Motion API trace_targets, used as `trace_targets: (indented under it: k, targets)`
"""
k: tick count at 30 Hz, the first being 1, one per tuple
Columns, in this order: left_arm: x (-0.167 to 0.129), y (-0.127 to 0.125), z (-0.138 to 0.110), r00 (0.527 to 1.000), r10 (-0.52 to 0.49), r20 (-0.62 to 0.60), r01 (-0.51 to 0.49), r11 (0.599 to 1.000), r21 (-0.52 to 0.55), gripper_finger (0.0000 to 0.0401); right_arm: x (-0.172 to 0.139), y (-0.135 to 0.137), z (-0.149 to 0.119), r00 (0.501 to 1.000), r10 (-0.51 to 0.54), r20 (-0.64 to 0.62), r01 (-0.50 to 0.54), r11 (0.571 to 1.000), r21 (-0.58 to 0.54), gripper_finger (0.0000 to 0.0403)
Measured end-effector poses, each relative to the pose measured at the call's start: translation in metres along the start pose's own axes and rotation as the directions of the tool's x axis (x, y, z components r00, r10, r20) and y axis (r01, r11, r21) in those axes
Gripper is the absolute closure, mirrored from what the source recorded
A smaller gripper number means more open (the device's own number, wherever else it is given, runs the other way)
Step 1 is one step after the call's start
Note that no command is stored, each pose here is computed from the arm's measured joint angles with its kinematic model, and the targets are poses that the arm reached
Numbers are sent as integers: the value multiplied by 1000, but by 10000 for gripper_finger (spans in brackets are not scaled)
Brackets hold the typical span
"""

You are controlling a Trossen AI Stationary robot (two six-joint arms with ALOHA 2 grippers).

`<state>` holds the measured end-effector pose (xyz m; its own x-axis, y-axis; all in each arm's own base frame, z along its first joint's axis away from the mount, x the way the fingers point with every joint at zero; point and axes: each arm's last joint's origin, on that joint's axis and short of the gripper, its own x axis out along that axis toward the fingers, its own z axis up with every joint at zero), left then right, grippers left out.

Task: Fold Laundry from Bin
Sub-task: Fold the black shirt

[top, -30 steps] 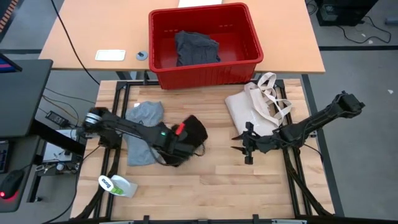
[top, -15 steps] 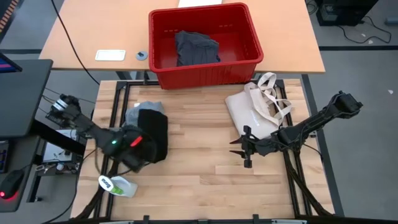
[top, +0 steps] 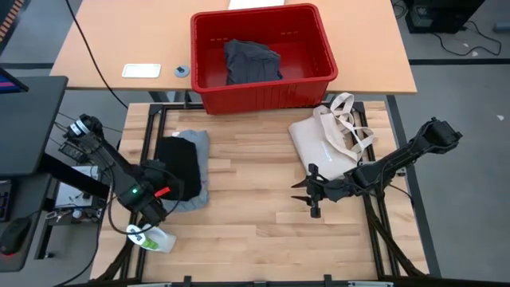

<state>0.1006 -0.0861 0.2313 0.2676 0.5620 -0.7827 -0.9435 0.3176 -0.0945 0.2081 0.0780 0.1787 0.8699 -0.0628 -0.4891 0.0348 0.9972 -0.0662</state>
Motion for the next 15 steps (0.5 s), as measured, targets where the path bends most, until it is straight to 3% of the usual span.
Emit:
trace_targets:
  k: [8,15]
  targets:
    - [10,-1,0,1000,16,-17,-16,1000,9,317,2,1,0,1000,2,10,-2,1000,-9,234]
    - [17,-10,0,998,44,-50,-39,995,97,221,2,1,1,1000,3,16,-3,1000,-6,234]
